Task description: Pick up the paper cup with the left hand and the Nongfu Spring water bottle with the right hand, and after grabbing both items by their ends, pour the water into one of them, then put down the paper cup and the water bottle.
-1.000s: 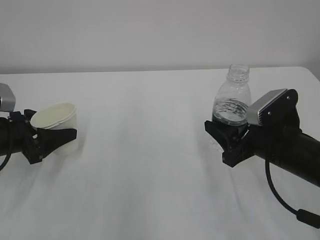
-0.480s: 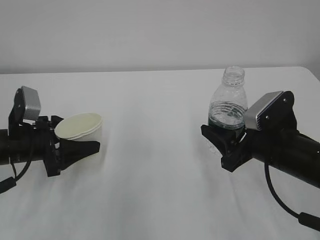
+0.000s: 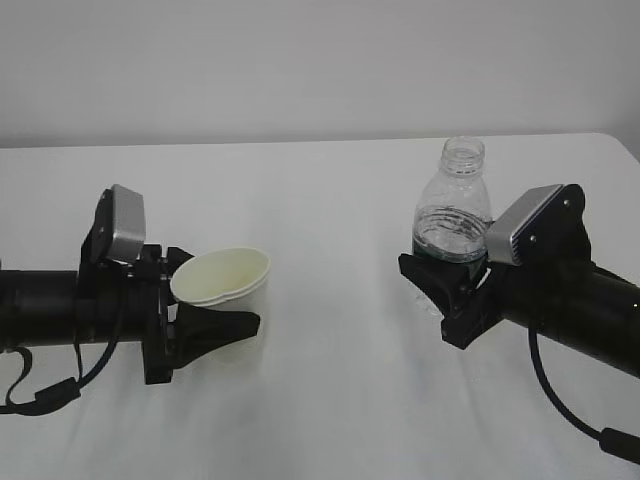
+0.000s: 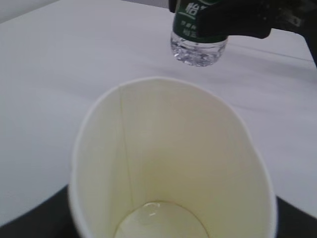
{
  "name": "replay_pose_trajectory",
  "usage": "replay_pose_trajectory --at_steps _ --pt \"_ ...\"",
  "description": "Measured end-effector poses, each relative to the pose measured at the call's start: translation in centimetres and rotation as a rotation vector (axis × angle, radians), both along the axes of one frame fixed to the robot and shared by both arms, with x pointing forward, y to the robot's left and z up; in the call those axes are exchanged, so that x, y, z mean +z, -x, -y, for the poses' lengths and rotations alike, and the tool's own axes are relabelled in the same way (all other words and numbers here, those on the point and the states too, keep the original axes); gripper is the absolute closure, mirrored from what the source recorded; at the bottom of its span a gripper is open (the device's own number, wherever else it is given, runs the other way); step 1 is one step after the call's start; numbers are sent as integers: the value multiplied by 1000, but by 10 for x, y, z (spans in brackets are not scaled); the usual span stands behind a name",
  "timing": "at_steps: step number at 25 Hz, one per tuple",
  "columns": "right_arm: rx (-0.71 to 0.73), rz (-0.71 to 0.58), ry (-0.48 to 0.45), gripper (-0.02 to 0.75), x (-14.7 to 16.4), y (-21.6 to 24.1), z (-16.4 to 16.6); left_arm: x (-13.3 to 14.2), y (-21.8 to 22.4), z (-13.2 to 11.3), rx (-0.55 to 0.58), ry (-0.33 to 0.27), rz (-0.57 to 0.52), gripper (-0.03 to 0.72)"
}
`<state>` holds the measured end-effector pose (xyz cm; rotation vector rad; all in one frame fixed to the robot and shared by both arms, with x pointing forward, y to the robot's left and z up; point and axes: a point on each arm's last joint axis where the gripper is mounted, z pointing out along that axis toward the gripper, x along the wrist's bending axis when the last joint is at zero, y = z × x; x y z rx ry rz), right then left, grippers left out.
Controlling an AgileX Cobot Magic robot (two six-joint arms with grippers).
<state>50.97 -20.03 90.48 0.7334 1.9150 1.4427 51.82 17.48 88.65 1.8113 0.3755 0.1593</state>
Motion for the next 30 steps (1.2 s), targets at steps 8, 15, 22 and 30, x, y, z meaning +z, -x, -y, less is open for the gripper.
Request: replay_pose_trajectory --at_steps 8,15,22,30 --pt "26 2 7 267 0 1 -2 2 10 30 -61 19 3 225" --pt "46 4 14 267 -1 3 -3 8 13 51 -125 31 35 225" --pt "53 4 16 267 -1 3 -3 15 17 76 -202 46 75 225" --pt "80 11 30 267 -1 5 -5 16 31 94 -265 54 76 225"
